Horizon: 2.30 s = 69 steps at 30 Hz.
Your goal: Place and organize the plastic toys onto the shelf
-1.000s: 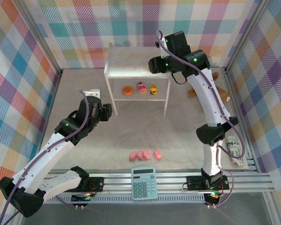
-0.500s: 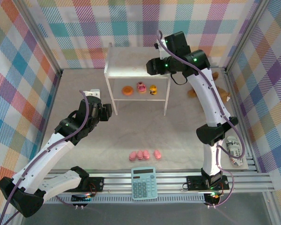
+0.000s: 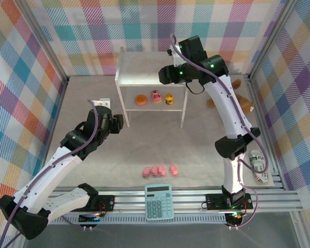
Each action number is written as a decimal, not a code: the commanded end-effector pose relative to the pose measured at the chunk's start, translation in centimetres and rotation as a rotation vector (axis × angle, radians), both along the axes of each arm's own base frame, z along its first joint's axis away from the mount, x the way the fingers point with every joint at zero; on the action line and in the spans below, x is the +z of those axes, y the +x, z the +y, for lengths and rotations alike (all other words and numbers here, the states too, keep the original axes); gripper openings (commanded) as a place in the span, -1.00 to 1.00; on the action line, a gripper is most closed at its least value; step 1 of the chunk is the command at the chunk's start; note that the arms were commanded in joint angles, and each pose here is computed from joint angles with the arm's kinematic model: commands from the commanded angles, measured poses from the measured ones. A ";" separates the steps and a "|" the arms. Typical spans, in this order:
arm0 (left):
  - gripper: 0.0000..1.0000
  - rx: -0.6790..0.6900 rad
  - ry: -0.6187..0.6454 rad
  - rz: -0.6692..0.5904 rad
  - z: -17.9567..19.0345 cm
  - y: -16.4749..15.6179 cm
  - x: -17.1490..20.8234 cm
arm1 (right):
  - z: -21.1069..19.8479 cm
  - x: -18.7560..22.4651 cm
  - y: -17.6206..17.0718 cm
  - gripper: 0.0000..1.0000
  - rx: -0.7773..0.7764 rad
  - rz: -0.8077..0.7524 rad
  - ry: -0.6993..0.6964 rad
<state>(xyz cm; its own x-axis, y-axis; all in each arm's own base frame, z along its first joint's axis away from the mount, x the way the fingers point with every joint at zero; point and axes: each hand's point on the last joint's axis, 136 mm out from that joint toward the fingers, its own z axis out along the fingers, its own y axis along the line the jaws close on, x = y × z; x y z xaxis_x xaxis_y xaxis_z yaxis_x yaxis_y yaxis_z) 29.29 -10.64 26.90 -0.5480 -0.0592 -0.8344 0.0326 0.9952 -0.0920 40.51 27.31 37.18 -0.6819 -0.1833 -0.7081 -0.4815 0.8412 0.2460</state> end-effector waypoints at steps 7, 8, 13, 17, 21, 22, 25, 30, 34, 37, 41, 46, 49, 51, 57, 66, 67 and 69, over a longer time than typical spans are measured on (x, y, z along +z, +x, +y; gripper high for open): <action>0.19 0.017 0.000 -0.041 0.7 0.2 1.2 | 1.6 0.6 -1.1 0.17 0.061 0.014 0.046; 0.19 0.017 0.001 -0.041 0.7 0.2 1.2 | 1.7 0.6 -1.1 0.17 0.065 0.015 0.051; 0.19 0.017 0.005 -0.039 0.7 0.1 1.2 | 2.1 0.5 -1.0 0.17 0.076 0.015 0.060; 0.19 0.018 0.008 -0.043 0.8 0.1 1.4 | 2.1 0.5 -1.1 0.17 0.080 0.021 0.062; 0.19 0.018 0.008 -0.043 0.8 0.1 1.5 | 1.6 1.9 -2.0 0.17 0.093 -0.008 0.069; 0.19 0.017 0.009 -0.043 0.8 0.0 1.5 | 1.3 2.6 -2.4 0.16 0.091 -0.028 0.071; 0.19 0.017 0.012 -0.043 1.0 -0.1 1.6 | -0.1 5.4 -3.6 0.17 0.078 -0.110 0.082; 0.18 -0.020 0.013 -0.008 0.5 -0.5 0.4 | -2.3 7.5 -6.4 0.17 0.063 -0.164 0.087; 0.12 -0.089 0.003 0.092 -0.8 -1.3 -2.3 | -4.3 6.6 -8.8 0.15 0.026 -0.147 0.065; 0.10 -0.108 0.005 0.173 -1.3 -2.4 -5.1 | -5.6 1.6 -11.3 0.05 -0.006 -0.024 -0.010; 0.09 -0.122 -0.003 0.240 -2.0 -4.2 -8.9 | -6.6 -7.9 -17.0 0.01 -0.026 0.229 -0.133; 0.06 -0.196 -0.042 0.316 -4.5 -6.9 -13.7 | -5.5 -19.6 -24.6 -0.02 -0.041 0.514 -0.179; 0.07 -0.201 -0.010 0.354 -4.9 -7.9 -15.7 | -4.8 -24.5 -26.8 -0.04 -0.071 0.588 -0.228; 0.06 -0.202 -0.009 0.361 -5.1 -8.2 -16.2 | -4.4 -26.6 -27.5 -0.04 -0.074 0.611 -0.273; 0.07 -0.194 -0.017 0.349 -4.9 -8.3 -15.9 | -2.0 -30.0 -28.2 -0.03 -0.022 0.667 -0.325; 0.08 -0.192 -0.017 0.352 -4.6 -8.6 -16.0 | -2.1 -32.2 -26.9 0.04 -0.075 0.644 -0.405; 0.07 -0.191 -0.016 0.351 -4.6 -8.6 -15.9 | -2.3 -32.3 -26.8 0.04 -0.084 0.639 -0.414; 0.08 -0.190 -0.015 0.346 -4.5 -8.6 -15.8 | -2.7 -32.3 -26.8 0.04 -0.092 0.631 -0.427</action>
<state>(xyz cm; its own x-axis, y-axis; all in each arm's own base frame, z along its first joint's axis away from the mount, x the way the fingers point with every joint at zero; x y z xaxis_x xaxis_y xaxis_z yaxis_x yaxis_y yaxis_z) 21.00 -15.42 11.14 -0.8019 0.0658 -0.5938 0.1880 0.9712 -0.1462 13.15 24.62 4.44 -0.9546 -0.2961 -0.0312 -0.2977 0.9471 0.1197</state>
